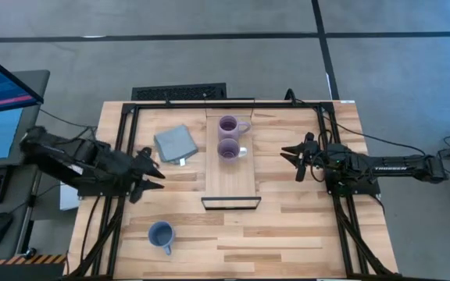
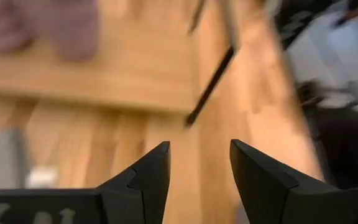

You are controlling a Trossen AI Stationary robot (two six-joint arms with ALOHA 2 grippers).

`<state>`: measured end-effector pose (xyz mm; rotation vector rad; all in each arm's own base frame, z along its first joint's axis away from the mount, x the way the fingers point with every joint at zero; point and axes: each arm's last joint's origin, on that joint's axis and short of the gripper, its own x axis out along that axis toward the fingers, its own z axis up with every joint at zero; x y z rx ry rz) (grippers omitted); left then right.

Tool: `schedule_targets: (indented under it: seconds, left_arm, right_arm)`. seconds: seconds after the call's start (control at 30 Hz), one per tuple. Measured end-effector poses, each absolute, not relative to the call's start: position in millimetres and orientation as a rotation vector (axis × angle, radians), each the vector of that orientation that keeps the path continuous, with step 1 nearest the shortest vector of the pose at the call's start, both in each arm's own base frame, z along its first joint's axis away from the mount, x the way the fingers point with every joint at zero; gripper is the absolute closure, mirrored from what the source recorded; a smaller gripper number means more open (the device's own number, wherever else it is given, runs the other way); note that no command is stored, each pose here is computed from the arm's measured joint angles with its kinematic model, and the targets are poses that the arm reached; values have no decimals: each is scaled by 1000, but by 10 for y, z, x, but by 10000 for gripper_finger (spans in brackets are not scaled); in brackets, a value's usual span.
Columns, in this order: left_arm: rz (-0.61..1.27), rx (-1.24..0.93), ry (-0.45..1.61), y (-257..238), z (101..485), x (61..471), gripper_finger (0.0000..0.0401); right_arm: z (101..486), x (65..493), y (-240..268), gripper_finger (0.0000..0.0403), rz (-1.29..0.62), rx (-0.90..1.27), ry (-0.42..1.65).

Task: Stack small to large cups/mugs on shelf
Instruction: Put the blue mug on the shelf

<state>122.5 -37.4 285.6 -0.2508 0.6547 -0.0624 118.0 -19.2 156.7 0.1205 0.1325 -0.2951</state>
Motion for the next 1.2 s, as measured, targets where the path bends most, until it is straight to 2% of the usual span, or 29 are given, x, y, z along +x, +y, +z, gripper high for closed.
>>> schedule_targets:
  seconds: [0.23, 0.43, 0.53, 0.73, 1.2]
  left_arm:
    - [52, -286, 832, -798, 2851, 1364, 244]
    - [113, -472, 947, -1047, 2735, 1441, 244]
    - [128, -548, 1020, -1118, 2670, 1467, 244]
    - [134, -567, 1138, -1212, 2542, 1532, 244]
    - [176, -617, 1295, -1350, 2335, 1641, 244]
  right_arm:
    - [1565, 1179, -192, 276, -295, 120, 134]
    - [1552, 1178, -191, 276, -296, 118, 148]
    - [1544, 1176, -191, 276, -296, 117, 157]
    - [1521, 1172, -191, 276, -296, 99, 183]
    - [1522, 1173, -190, 276, -295, 100, 182]
